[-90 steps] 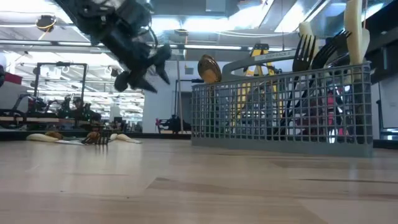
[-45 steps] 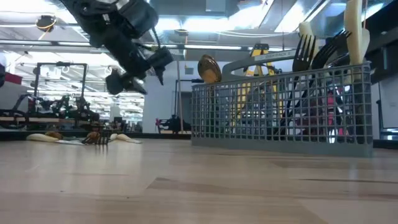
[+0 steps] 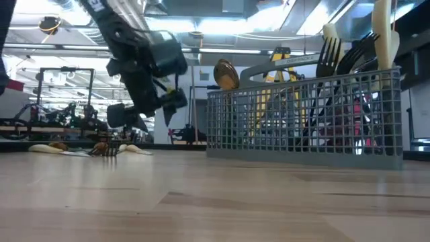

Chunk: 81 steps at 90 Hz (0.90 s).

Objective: Sort silverware
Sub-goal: Put the silver knife into the cutlery rack

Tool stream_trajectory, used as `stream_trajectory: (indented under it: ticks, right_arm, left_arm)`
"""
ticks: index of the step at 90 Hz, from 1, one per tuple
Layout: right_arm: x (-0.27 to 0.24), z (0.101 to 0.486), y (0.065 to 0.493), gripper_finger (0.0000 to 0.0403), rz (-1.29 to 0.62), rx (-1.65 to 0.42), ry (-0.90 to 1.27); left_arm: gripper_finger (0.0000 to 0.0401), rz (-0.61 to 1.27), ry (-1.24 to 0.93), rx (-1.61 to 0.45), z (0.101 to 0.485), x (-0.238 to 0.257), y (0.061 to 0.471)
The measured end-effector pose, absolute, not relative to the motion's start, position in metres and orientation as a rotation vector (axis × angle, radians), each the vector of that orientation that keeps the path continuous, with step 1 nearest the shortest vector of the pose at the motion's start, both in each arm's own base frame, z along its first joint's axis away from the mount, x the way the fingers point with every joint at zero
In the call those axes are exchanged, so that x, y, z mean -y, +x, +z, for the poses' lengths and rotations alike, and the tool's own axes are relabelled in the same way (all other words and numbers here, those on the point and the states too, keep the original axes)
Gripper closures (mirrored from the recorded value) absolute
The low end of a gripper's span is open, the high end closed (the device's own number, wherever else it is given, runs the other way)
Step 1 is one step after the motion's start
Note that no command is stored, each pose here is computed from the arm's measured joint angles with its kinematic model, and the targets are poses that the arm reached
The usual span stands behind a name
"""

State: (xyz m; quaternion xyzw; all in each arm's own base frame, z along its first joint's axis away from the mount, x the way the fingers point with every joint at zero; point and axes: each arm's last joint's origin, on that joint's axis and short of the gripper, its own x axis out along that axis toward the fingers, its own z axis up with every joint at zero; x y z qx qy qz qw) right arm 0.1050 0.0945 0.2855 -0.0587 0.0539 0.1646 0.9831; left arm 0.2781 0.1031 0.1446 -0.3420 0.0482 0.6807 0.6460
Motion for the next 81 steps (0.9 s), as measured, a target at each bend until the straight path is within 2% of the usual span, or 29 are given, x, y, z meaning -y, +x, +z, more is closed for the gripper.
stream_trajectory:
  ticks: [34, 81]
  right_arm:
    - [-0.103, 0.281, 0.112, 0.0292, 0.348, -0.133, -0.137]
    - [-0.103, 0.282, 0.113, 0.0292, 0.347, -0.121, -0.129]
  left_arm:
    - [0.0164, 1.724, -0.772, -0.124, 0.132, -0.105, 0.267]
    - [0.0164, 1.791, -0.82, -0.186, 0.119, -0.119, 0.261]
